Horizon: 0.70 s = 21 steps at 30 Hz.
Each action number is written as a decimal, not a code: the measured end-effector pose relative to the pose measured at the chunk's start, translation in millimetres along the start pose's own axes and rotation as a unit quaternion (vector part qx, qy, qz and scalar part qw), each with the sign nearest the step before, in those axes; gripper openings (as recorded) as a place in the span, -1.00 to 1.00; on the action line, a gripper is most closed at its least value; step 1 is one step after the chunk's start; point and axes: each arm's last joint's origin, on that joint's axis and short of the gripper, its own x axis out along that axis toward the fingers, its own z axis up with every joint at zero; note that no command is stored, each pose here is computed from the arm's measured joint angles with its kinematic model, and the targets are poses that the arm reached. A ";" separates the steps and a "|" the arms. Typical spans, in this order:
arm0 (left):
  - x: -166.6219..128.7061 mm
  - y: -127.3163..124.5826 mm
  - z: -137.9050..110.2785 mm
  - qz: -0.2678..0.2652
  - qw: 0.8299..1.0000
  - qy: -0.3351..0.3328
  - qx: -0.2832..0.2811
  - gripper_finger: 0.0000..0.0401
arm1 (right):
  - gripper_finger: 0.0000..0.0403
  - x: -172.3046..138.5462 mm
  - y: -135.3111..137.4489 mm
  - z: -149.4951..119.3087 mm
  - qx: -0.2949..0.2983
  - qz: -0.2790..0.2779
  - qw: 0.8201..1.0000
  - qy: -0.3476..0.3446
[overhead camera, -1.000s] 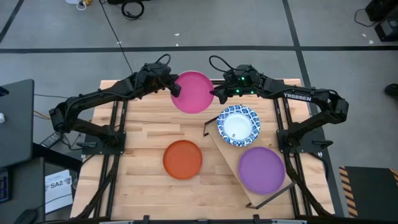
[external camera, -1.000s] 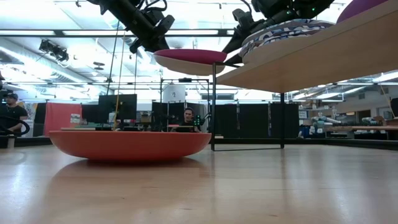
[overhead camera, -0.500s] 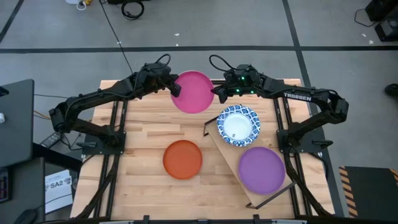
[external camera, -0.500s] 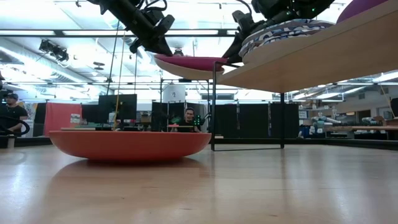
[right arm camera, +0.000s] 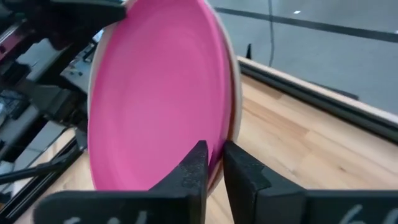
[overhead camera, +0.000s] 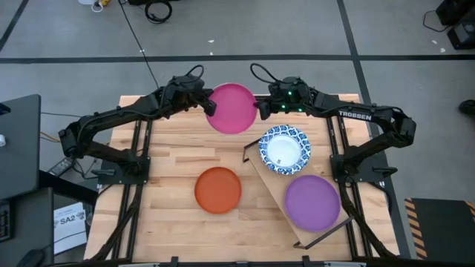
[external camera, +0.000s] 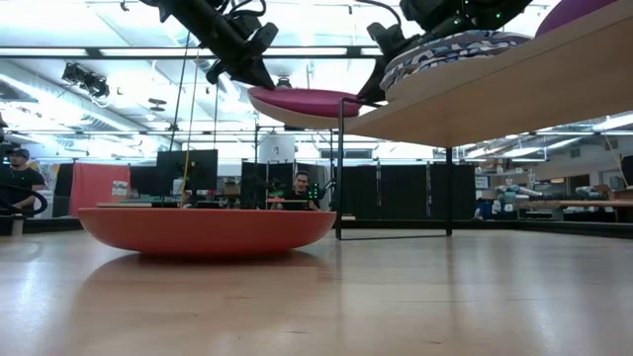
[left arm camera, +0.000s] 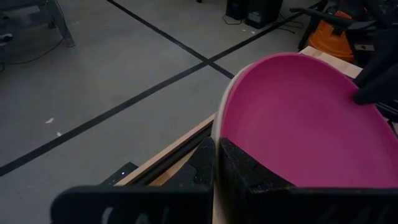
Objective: Place and stack plates onto a shelf
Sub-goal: Stack the pink plate on top of the purple plate on the shelf
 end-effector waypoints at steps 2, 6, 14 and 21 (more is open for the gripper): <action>0.0 0.1 0.1 0.003 1.000 -0.001 0.000 -0.94 | -0.81 0.0 -0.8 0.1 0.000 -0.012 1.000 -0.005; -0.1 -0.3 0.0 0.001 1.000 -0.001 0.000 -0.93 | -0.89 -0.1 -2.9 -1.4 0.001 -0.035 0.999 -0.004; -0.1 -0.2 0.0 0.002 1.000 -0.001 0.000 -0.93 | -0.91 -0.1 -3.5 -1.4 0.014 -0.045 0.999 -0.008; -0.1 0.2 0.1 0.010 1.000 -0.002 0.001 -0.93 | -0.91 -0.2 -3.9 -0.2 0.027 -0.052 0.998 -0.019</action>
